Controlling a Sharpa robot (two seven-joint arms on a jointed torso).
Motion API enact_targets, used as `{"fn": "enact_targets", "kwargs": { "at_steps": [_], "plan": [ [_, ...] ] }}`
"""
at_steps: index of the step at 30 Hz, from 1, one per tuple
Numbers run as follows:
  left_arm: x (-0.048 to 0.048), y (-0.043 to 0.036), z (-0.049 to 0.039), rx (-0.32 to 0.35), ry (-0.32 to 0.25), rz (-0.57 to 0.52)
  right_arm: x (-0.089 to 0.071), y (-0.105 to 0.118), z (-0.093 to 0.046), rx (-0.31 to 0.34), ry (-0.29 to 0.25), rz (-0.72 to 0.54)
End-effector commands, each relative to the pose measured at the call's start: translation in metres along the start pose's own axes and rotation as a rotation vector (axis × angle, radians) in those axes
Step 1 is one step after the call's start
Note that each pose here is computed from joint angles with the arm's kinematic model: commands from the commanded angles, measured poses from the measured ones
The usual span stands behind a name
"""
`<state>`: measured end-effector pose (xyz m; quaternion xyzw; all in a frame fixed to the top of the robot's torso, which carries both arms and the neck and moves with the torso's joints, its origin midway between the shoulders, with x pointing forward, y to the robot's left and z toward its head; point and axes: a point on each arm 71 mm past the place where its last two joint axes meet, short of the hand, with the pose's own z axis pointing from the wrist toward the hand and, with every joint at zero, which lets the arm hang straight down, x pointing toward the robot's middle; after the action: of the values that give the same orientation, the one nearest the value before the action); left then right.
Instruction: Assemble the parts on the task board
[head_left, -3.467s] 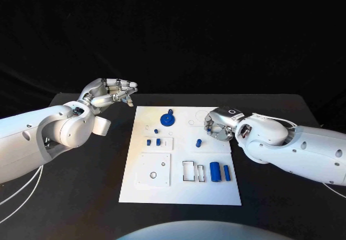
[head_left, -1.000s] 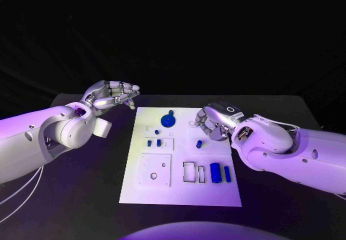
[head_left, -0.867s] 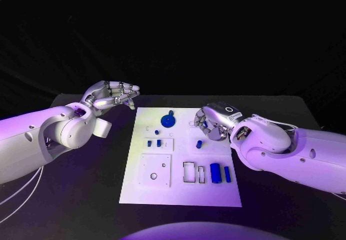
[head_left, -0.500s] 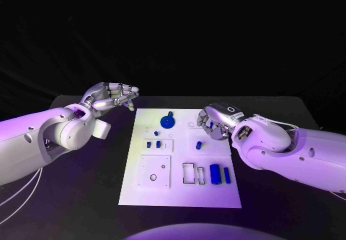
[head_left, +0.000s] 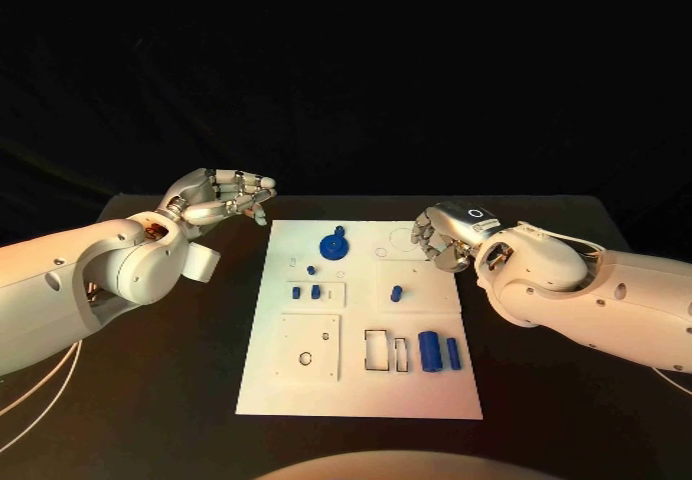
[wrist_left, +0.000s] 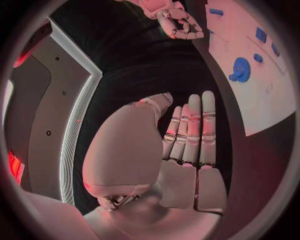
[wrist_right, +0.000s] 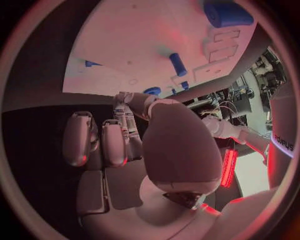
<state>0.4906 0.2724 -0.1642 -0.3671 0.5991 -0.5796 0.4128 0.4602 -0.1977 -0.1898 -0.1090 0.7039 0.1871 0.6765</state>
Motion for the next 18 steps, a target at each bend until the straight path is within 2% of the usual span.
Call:
{"fn": "enact_targets", "kwargs": {
  "at_steps": [1,11,18],
  "plan": [
    [0.0014,-0.0007,0.0001,0.004,0.014,-0.007,0.002,-0.007,0.001,-0.009,0.049,0.005],
    [0.0003,-0.0004,-0.0006,-0.001,0.014,-0.007,0.005,-0.033,0.004,-0.007,0.121,-0.026],
    [0.0002,0.0,-0.0004,-0.001,0.015,-0.006,0.007,-0.045,0.004,0.017,0.134,-0.053]
  ]
}}
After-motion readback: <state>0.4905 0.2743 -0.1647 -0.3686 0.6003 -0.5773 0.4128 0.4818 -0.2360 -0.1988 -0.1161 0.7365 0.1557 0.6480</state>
